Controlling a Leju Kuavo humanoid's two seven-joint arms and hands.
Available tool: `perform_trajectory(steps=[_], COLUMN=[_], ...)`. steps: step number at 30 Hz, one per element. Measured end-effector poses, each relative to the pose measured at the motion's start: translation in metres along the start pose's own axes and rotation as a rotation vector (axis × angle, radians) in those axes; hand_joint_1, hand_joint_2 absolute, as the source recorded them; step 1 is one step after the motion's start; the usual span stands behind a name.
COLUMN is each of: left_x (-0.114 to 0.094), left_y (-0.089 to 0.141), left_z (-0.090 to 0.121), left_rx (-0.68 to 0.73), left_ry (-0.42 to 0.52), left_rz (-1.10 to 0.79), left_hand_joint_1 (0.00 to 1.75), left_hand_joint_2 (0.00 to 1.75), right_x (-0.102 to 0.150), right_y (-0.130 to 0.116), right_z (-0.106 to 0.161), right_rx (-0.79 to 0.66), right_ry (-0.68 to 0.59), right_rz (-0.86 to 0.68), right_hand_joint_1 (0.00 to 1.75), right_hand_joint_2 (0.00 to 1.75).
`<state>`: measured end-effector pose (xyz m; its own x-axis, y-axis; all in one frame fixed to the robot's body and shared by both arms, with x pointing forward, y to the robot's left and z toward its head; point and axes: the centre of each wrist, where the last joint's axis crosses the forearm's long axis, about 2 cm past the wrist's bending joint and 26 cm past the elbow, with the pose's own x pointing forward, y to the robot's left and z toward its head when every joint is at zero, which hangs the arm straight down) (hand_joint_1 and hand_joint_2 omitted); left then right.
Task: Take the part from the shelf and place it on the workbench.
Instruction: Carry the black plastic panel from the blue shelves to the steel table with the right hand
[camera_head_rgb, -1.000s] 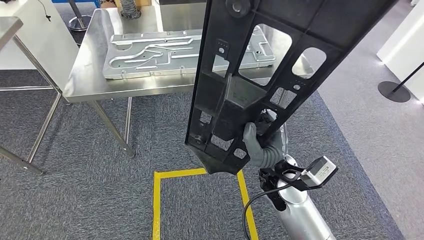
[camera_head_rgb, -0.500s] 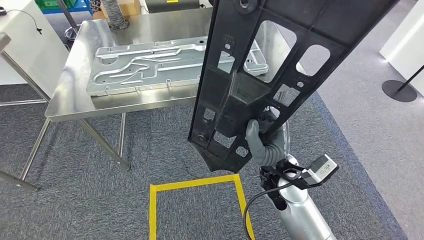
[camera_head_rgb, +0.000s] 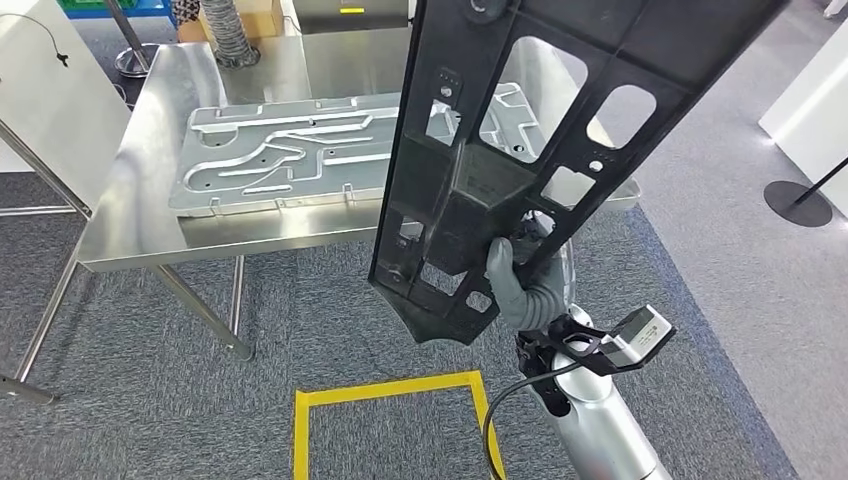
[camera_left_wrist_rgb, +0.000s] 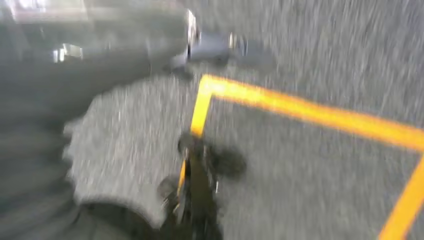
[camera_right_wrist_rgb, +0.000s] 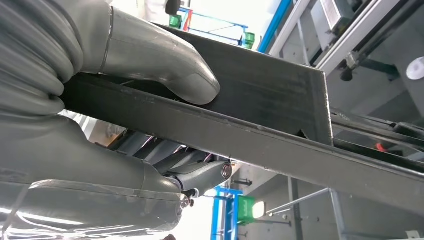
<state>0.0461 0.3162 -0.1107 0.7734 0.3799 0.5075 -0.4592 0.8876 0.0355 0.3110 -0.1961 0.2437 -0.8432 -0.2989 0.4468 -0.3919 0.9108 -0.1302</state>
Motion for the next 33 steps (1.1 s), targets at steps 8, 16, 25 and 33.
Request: perform_trajectory(steps=[8, 16, 25, 33], left_x=[0.004, 0.002, 0.003, 0.007], left_y=[-0.001, -0.001, -0.002, -0.005], left_z=[-0.001, -0.001, -0.001, -0.003], left_rx=[-0.003, 0.004, -0.012, -0.022], left_ry=[-0.010, -0.015, -0.020, -0.029], left_rz=[-0.001, 0.021, 0.012, -0.010], left_hand_joint_1=[0.00, 0.00, 0.00, 0.00], left_hand_joint_2=[1.75, 1.75, 1.75, 1.75], right_x=[0.001, -0.007, -0.036, -0.094], right_y=[-0.006, -0.027, -0.075, -0.022], right_z=[0.000, -0.010, -0.075, -0.110], right_rx=[-0.014, -0.074, 0.071, 0.454], right_ry=[-0.001, 0.084, 0.085, 0.073], right_rz=[0.006, 0.375, 1.569, 1.796], right_hand_joint_1=[1.75, 1.75, 1.75, 1.75], right_hand_joint_2=[1.75, 1.75, 1.75, 1.75])
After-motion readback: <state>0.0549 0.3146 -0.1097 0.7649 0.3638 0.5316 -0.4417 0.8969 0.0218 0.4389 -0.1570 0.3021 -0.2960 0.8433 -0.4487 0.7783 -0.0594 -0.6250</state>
